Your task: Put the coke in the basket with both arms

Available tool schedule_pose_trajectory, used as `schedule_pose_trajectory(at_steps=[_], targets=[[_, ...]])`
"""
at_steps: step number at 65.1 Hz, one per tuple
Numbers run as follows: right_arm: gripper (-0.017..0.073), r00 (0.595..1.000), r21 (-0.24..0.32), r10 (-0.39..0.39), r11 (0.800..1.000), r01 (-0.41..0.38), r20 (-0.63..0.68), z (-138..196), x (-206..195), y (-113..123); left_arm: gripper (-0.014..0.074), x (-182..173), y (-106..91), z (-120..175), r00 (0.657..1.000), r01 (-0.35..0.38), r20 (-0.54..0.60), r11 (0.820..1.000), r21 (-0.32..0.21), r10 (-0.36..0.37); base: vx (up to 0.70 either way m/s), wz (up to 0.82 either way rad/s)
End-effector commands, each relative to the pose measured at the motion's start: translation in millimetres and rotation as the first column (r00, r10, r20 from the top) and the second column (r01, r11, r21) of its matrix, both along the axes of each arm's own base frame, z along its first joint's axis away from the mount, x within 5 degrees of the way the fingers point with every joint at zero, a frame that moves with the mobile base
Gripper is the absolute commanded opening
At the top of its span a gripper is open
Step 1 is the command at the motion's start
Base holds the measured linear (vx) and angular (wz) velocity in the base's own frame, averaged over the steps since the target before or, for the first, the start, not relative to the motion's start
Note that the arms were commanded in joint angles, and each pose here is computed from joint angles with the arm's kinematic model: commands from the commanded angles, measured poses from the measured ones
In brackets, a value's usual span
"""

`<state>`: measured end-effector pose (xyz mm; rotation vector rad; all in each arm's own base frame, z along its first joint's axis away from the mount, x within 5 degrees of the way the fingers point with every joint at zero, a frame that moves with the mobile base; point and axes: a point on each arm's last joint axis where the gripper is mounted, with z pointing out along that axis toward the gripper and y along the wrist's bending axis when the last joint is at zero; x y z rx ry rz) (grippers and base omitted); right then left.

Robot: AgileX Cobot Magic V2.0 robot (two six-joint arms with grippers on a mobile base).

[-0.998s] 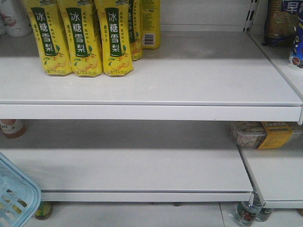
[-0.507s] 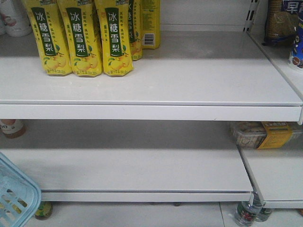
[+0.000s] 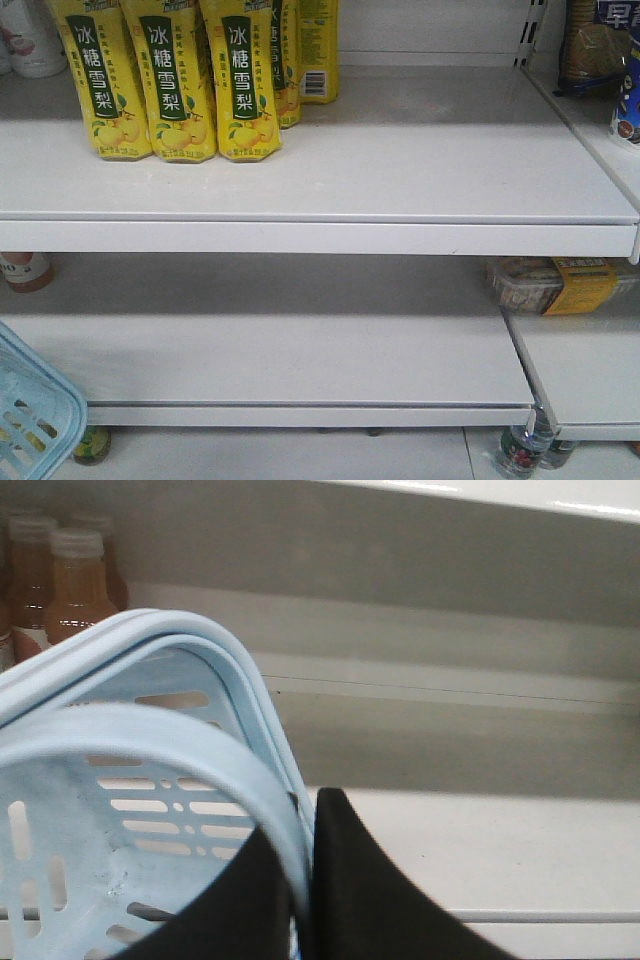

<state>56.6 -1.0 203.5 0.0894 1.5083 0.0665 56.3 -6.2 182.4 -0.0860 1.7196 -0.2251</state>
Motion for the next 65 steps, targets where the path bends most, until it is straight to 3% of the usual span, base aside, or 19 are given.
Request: schedule_pose_trajectory(at_steps=[1,65], targets=[[-0.0005,0.997,-0.018,0.003,1.000,-0.002,0.078,4.7,-1.3,0.5,-0.0006,-2.2,1.3,25.8,0.980,-0.015,0.200,0.998,0.062,0.002,0.00,0.00],[-0.0005,0.997,-0.018,0.003,1.000,-0.002,0.078,4.7,-1.3,0.5,-0.0006,-2.2,1.3,25.8,0.980,-0.015,0.200,0.998,0.062,0.002,0.00,0.00]])
